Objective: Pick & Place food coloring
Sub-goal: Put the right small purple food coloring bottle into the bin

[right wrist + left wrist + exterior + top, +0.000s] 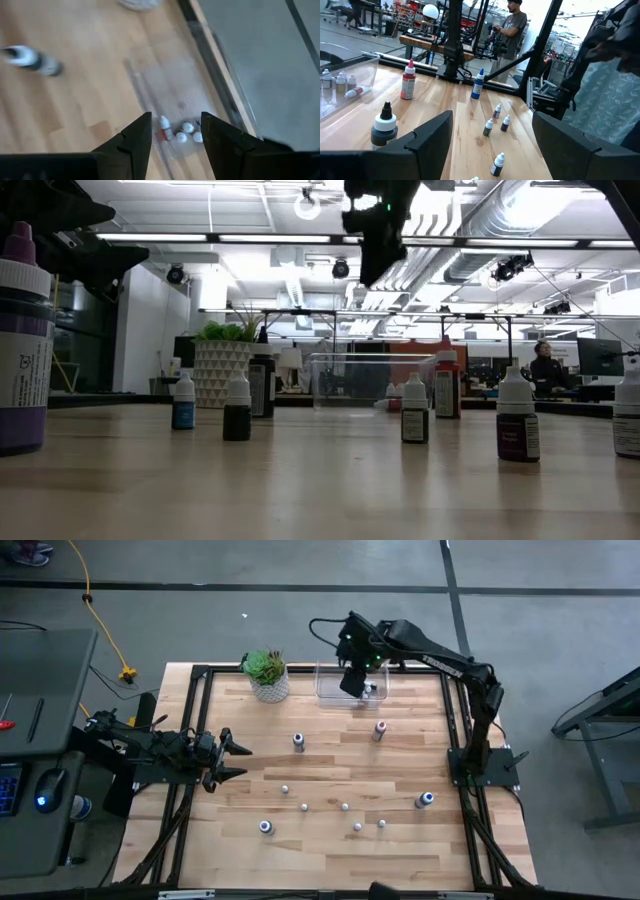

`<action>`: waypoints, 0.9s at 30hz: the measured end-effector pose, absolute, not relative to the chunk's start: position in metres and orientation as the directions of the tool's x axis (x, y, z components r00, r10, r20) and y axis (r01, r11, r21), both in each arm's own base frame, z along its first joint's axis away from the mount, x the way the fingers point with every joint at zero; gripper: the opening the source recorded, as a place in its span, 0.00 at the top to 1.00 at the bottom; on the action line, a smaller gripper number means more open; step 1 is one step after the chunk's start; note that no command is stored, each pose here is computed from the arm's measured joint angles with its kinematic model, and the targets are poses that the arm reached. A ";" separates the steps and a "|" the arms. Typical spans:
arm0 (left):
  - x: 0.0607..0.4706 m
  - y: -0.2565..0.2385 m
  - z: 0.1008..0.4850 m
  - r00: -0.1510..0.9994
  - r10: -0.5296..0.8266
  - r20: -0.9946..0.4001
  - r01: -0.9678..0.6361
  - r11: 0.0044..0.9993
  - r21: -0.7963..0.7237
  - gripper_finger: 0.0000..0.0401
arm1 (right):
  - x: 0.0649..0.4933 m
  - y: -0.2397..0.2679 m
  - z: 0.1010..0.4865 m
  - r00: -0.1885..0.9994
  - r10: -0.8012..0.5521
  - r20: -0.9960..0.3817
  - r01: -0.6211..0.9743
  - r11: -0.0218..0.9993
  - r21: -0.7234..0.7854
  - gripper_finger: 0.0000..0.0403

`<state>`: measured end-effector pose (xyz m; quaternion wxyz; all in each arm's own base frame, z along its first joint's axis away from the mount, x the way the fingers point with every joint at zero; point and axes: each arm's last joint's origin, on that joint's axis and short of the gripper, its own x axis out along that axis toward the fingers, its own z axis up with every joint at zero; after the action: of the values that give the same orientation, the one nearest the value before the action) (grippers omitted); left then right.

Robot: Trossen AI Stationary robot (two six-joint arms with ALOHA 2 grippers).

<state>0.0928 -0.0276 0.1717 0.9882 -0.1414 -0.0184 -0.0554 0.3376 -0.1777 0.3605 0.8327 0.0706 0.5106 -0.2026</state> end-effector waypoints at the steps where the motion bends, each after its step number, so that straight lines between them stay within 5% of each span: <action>1: 0.093 -0.028 0.172 0.993 -0.104 0.052 0.114 0.954 -0.278 0.32 | 0.339 -0.171 0.367 0.411 -0.258 -0.875 0.381 0.920 -0.092 0.60; 7: 0.093 -0.028 0.172 0.993 -0.104 0.052 0.114 0.954 -0.277 0.32 | 0.342 -0.128 0.392 0.463 -0.088 -0.882 0.184 0.983 -0.001 0.60; 17: 0.093 -0.028 0.172 0.993 -0.104 0.052 0.114 0.954 -0.277 0.32 | 0.327 -0.035 0.406 0.344 0.122 -0.931 -0.047 0.993 0.113 0.60; 27: 0.093 -0.028 0.172 0.993 -0.104 0.052 0.114 0.954 -0.278 0.32 | 0.283 0.041 0.384 0.216 0.177 -0.960 0.030 0.982 0.188 0.61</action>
<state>0.0928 -0.0276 0.1717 0.9882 -0.1414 -0.0185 -0.0553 0.2834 0.0413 0.3837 0.7752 0.0831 0.6244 0.0474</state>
